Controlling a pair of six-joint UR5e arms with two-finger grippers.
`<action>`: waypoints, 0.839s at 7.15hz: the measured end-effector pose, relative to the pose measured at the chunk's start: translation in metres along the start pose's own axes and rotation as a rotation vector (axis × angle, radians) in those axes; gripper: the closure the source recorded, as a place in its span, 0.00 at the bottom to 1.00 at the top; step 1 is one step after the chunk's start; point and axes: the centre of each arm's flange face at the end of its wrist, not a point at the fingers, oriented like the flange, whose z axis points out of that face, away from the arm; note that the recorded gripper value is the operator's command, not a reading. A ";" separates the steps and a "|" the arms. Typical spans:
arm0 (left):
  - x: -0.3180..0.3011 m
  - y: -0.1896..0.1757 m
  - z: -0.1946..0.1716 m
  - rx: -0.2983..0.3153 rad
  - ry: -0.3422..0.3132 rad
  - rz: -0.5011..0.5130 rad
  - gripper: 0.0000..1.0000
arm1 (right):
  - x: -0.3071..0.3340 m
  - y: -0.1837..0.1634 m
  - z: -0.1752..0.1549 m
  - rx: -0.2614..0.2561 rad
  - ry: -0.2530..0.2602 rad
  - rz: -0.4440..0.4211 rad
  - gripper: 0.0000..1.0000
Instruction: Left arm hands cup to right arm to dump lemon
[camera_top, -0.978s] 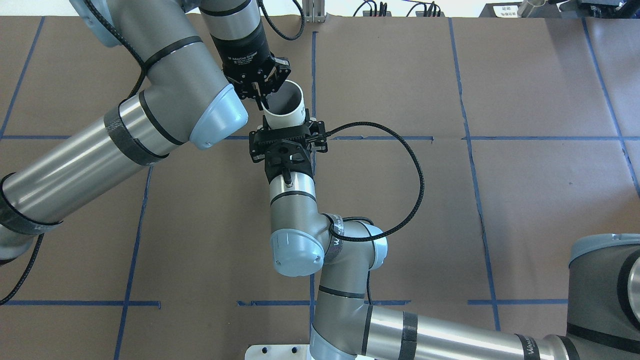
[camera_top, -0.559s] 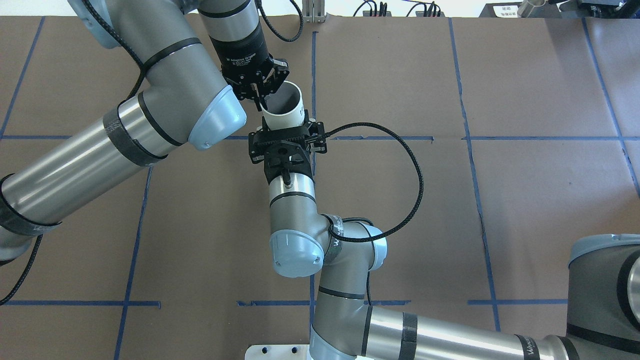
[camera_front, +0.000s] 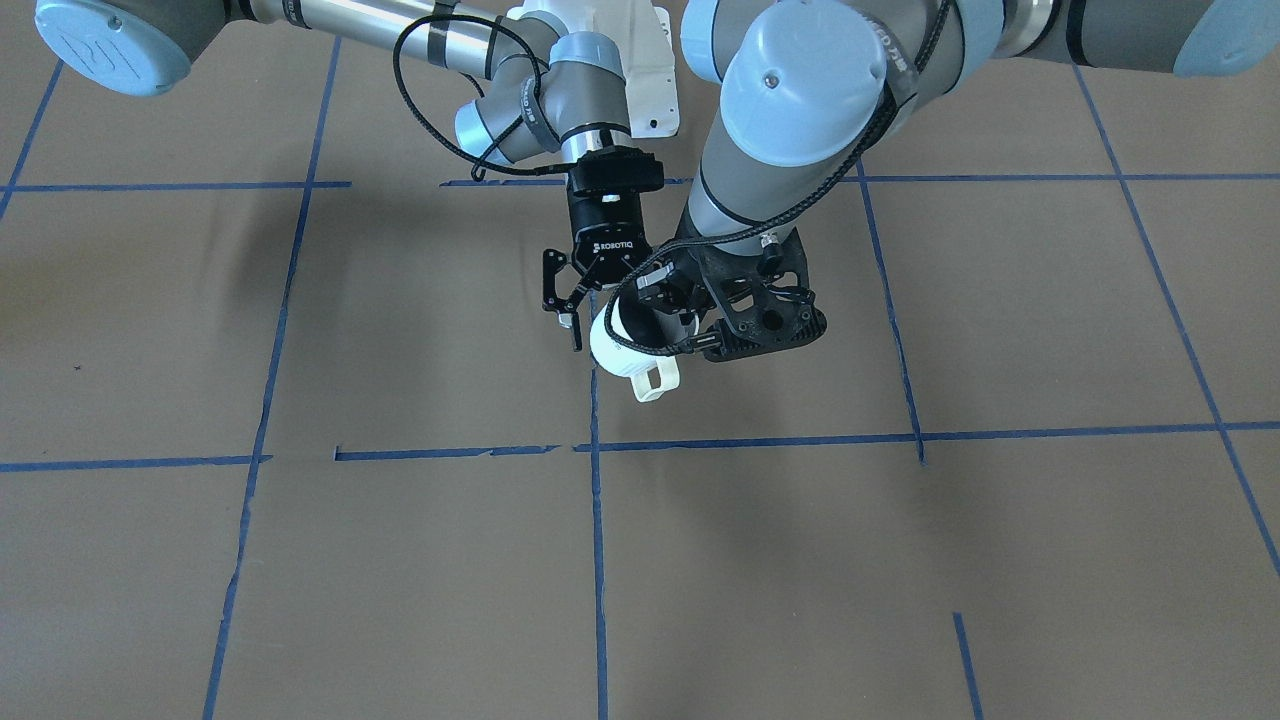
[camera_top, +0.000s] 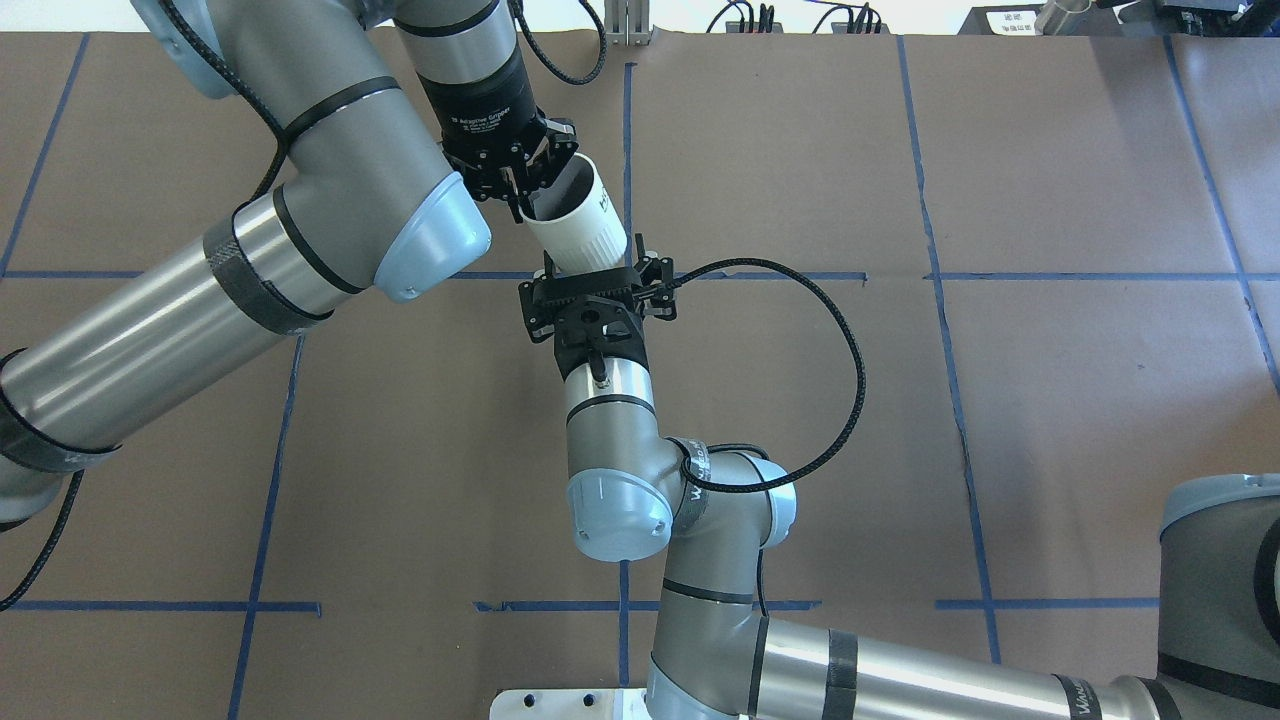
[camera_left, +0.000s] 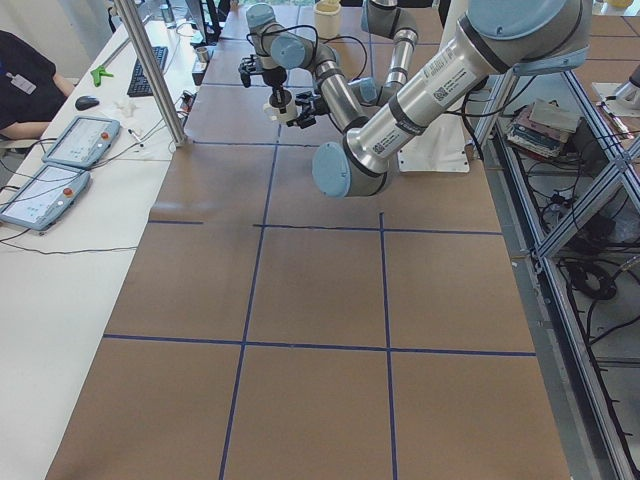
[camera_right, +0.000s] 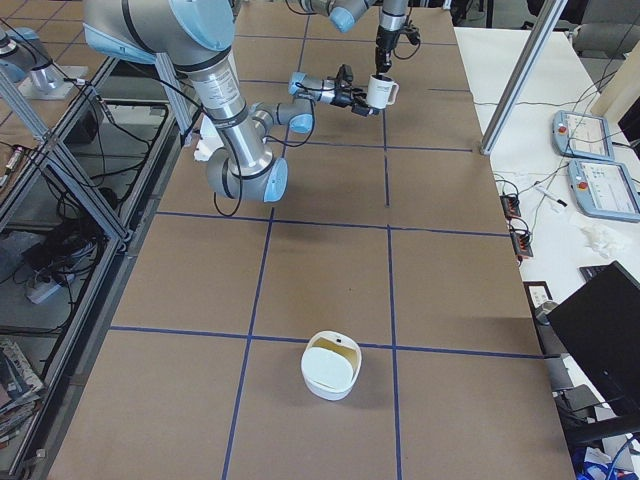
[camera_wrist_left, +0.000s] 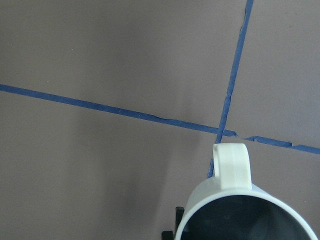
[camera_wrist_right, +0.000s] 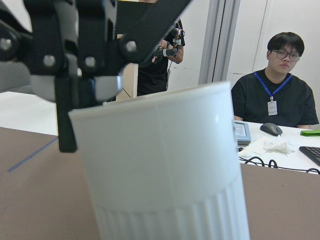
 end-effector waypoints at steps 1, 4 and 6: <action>0.000 0.001 -0.001 0.000 0.001 0.001 0.92 | -0.001 0.007 -0.004 -0.001 0.001 -0.015 0.00; 0.002 0.002 -0.004 0.001 0.008 0.005 0.95 | -0.014 0.033 -0.029 0.003 0.001 -0.056 0.00; 0.002 0.002 -0.010 -0.015 0.022 0.001 0.99 | -0.013 0.042 -0.033 -0.002 -0.001 -0.068 0.00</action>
